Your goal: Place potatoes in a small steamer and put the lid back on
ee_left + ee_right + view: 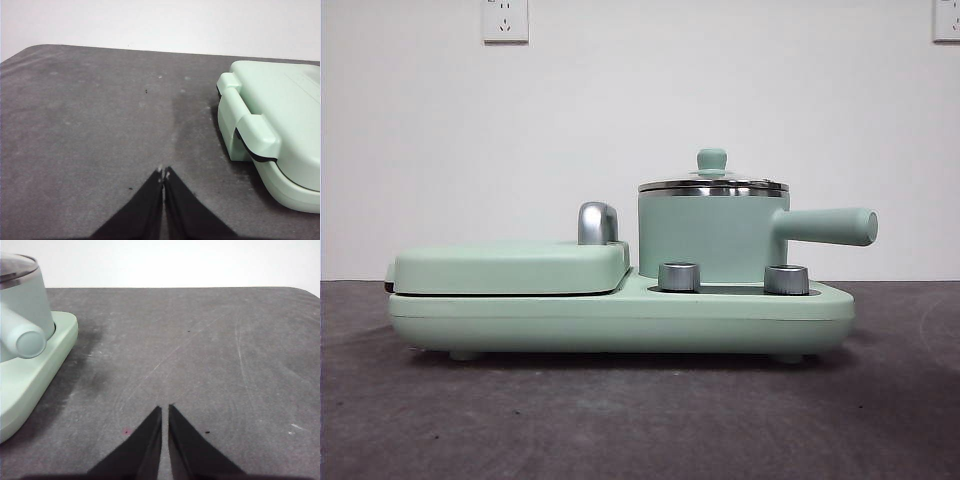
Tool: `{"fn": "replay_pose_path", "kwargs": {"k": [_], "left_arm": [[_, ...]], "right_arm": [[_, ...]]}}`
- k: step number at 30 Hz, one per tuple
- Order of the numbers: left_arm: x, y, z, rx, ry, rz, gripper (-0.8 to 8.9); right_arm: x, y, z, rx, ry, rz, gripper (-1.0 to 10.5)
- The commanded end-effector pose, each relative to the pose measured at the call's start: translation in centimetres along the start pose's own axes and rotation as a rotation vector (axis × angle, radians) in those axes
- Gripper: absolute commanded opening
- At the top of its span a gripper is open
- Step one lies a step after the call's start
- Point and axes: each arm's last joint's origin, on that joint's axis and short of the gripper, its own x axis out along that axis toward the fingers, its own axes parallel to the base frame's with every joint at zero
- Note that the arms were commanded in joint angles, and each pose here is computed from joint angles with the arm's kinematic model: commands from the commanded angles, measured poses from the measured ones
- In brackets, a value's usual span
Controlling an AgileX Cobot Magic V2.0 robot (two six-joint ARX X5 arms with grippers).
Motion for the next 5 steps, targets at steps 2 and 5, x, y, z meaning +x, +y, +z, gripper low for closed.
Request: {"fn": "replay_pose_path", "kwargs": {"k": [2,5], "left_arm": [[0.18,0.06,-0.68,0.008,0.024,0.004,0.06],[0.18,0.06,-0.68,0.008,0.025,0.004,0.06]], "right_arm": [[0.03,0.00,-0.02,-0.005,-0.010,-0.003,0.2],[0.03,0.00,-0.02,-0.005,-0.010,-0.003,0.2]]}}
